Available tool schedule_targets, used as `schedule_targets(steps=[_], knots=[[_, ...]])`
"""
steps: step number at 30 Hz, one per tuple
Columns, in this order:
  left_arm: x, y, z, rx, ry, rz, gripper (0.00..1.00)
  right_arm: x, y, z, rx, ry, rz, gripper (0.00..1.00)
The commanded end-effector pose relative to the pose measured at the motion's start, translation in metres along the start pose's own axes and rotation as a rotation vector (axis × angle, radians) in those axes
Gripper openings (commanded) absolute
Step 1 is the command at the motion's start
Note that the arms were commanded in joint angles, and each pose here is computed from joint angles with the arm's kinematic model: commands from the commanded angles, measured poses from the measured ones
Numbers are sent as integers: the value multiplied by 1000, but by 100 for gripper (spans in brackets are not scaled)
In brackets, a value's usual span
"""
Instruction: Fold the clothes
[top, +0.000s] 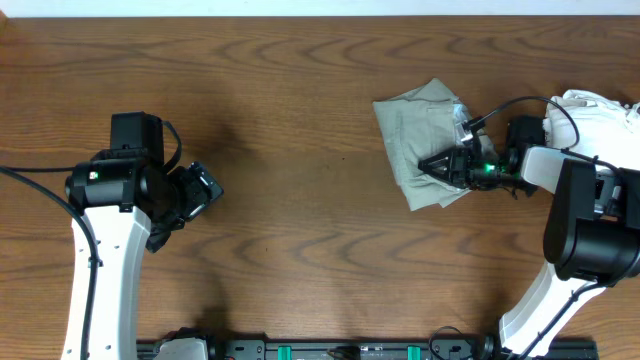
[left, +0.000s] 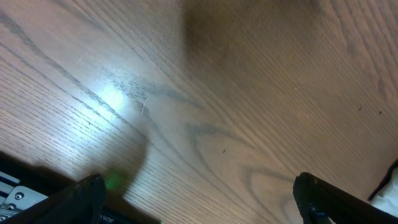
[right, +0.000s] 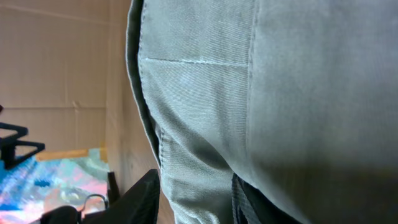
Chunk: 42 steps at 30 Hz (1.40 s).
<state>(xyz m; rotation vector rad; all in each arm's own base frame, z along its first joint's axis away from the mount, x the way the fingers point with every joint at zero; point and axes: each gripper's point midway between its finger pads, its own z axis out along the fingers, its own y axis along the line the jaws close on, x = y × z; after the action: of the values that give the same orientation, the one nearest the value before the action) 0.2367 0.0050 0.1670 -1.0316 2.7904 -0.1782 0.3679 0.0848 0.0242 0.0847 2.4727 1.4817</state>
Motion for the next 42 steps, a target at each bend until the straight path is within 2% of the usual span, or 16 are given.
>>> schedule_targets(steps=[1, 4, 8, 12, 15, 19, 25, 31, 42], knots=[[0, 2, 2, -8, 6, -11, 98, -1, -14, -6, 38, -14, 36, 36], [0, 2, 2, -7, 5, -11, 98, -8, 25, -15, -33, -35, -53, 36], [0, 2, 2, -7, 5, -11, 98, -22, 80, -35, -17, -97, -190, 36], [0, 2, 2, -7, 5, -11, 98, -46, 108, -70, 190, -246, -238, 41], [0, 2, 2, -7, 5, -11, 98, -62, 89, -106, 478, -386, -188, 46], [0, 2, 2, -7, 5, -11, 98, -66, 59, -130, 694, -440, -145, 47], [-1, 1, 2, -5, 2, -11, 98, -72, 16, -113, 733, -392, -88, 46], [-1, 2, 2, -5, 3, -11, 98, -83, -32, -111, 843, -423, -9, 46], [-3, 0, 2, 1, -6, -10, 98, -95, -50, -138, 1035, -474, -72, 47]])
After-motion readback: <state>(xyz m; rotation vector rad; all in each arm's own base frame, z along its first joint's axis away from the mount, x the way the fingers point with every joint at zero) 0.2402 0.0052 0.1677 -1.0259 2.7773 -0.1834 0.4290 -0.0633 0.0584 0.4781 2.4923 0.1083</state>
